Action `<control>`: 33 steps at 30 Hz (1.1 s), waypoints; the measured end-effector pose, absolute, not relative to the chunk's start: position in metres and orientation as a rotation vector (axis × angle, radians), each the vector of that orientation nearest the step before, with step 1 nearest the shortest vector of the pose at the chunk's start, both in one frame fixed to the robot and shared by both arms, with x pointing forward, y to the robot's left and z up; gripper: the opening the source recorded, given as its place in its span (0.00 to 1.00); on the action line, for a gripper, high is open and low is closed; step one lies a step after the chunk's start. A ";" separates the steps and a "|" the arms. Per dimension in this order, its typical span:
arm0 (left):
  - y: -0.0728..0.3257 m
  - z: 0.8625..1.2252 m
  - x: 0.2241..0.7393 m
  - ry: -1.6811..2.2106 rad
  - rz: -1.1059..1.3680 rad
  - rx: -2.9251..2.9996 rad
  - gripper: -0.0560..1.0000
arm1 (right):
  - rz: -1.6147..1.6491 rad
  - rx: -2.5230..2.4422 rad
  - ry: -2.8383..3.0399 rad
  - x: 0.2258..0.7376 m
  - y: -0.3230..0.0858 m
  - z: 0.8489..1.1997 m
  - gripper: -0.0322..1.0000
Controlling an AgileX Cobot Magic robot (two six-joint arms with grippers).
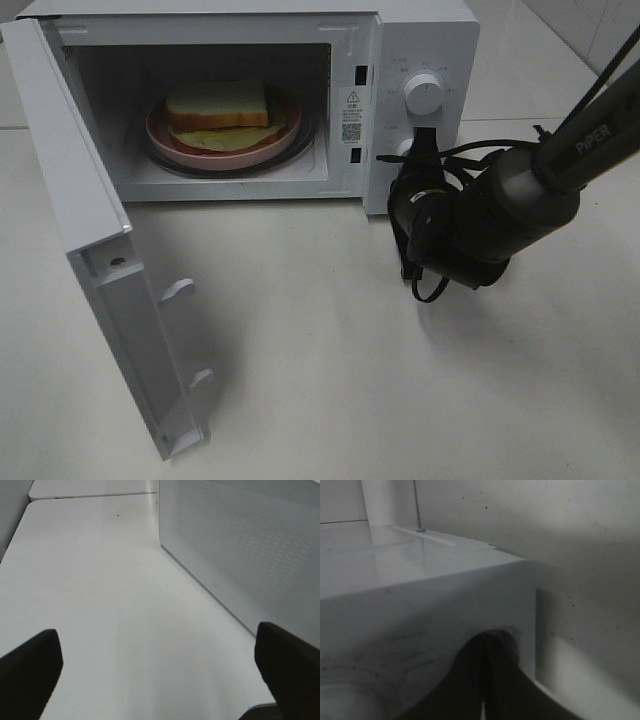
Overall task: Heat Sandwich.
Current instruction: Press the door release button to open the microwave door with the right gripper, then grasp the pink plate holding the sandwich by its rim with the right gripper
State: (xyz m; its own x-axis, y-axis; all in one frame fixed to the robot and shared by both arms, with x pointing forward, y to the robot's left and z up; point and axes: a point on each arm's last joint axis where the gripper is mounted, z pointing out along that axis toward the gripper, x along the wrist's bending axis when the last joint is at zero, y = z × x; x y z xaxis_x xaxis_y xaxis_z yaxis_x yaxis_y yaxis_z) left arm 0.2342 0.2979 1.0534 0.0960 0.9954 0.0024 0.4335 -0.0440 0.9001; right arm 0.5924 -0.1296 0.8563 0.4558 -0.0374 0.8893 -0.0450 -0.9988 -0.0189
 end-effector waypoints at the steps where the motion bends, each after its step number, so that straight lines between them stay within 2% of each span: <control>1: 0.298 1.053 0.234 1.445 0.908 1.593 0.99 | 1.621 2.692 -0.077 0.593 -0.130 0.858 0.05; 17: 0.298 1.053 0.234 1.445 0.908 1.593 0.99 | 1.547 2.754 0.001 0.590 -0.135 0.869 0.05; 26: 0.298 1.053 0.234 1.445 0.908 1.593 0.99 | 1.586 2.728 0.091 0.573 -0.137 0.882 0.05; 33: 0.298 1.053 0.234 1.445 0.908 1.593 0.99 | 1.511 2.776 0.153 0.555 -0.135 0.875 0.05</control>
